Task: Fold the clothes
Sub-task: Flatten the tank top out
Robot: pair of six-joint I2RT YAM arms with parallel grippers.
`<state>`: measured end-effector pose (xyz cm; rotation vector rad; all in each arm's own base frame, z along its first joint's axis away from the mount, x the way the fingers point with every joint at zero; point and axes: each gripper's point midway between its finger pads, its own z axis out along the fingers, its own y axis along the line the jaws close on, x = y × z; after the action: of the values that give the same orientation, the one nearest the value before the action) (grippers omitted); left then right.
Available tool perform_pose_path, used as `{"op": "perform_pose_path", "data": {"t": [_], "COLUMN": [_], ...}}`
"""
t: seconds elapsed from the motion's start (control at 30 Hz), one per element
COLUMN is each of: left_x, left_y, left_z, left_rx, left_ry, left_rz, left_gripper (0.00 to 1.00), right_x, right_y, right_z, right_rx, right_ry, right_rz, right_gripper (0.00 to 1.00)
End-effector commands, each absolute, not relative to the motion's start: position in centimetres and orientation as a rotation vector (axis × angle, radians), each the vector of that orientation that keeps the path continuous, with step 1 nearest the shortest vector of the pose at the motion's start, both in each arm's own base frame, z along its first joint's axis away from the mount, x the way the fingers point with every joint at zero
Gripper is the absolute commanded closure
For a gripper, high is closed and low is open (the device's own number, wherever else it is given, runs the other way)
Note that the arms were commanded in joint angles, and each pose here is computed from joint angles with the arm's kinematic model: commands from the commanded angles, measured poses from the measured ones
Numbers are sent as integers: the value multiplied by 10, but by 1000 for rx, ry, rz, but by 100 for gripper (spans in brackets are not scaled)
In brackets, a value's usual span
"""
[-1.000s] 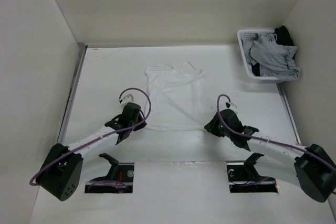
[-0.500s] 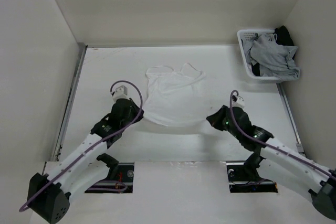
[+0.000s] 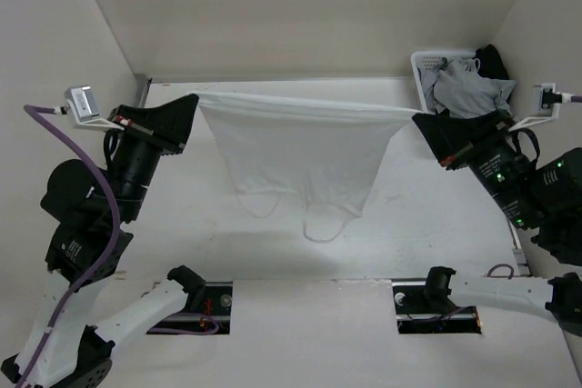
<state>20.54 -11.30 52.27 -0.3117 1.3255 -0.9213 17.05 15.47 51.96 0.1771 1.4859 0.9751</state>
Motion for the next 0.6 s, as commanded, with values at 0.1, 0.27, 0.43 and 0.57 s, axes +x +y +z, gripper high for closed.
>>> {"op": "perform_pose_path", "data": {"t": [0.1, 0.27, 0.43, 0.57], "left_x": [256, 326, 400, 424], "left_y": [-123, -134, -126, -133], "left_z": [496, 418, 372, 408], "left_rx": [-327, -398, -516, -490], "left_ry": [1429, 1587, 1672, 1625], "left_rz": [-768, -730, -759, -790], "left_gripper": [98, 97, 97, 97], "right_x": [212, 279, 356, 389], "right_y": [171, 200, 204, 204], "right_z": [500, 443, 410, 435], "right_rx": [73, 56, 126, 138], "right_ry": [1557, 1668, 1751, 1709], "right_rz": [668, 712, 747, 753], "right_gripper": [100, 100, 100, 100]}}
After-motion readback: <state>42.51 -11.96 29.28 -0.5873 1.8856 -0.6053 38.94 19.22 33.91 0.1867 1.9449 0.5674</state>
